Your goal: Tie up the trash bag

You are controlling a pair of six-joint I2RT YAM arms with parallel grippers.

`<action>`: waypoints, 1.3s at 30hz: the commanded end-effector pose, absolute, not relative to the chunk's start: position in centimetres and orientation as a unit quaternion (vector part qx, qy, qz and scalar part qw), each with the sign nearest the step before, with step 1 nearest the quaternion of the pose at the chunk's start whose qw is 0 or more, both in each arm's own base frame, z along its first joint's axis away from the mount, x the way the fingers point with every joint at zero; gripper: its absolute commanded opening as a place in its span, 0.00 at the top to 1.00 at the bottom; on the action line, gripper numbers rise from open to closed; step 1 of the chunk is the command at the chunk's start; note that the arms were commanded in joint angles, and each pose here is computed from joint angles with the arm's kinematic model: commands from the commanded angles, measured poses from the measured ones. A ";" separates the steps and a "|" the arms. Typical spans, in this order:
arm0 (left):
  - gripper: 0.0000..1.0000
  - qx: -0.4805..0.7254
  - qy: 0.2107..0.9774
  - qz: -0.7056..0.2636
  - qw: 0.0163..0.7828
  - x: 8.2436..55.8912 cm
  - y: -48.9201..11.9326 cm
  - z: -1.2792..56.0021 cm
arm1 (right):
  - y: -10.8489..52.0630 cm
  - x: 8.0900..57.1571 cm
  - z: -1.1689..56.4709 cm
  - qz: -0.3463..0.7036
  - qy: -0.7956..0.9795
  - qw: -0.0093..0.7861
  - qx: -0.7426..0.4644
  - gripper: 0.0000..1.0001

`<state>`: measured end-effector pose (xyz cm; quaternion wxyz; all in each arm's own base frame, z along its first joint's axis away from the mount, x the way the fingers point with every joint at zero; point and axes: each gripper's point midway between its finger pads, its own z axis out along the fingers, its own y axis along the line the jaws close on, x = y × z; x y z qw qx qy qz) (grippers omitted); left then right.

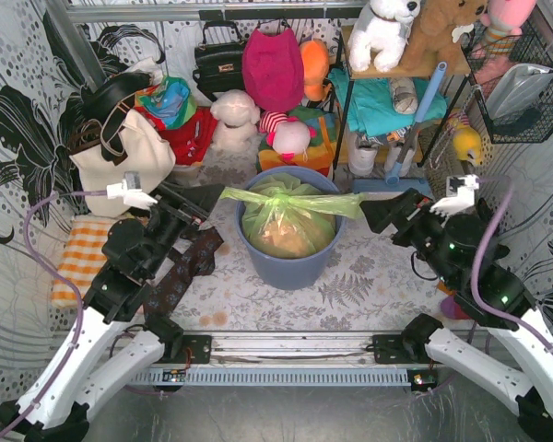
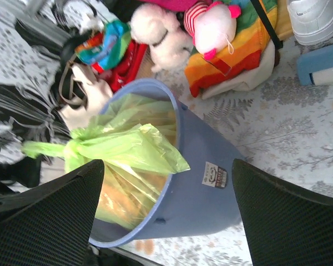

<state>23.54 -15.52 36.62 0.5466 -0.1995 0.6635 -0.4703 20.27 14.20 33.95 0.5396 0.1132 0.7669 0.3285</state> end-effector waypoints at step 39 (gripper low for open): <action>0.10 -0.422 0.608 -0.485 0.467 25.4 -17.0 35.4 | 16.6 22.3 32.9 0.410 0.739 0.430 0.317 0.03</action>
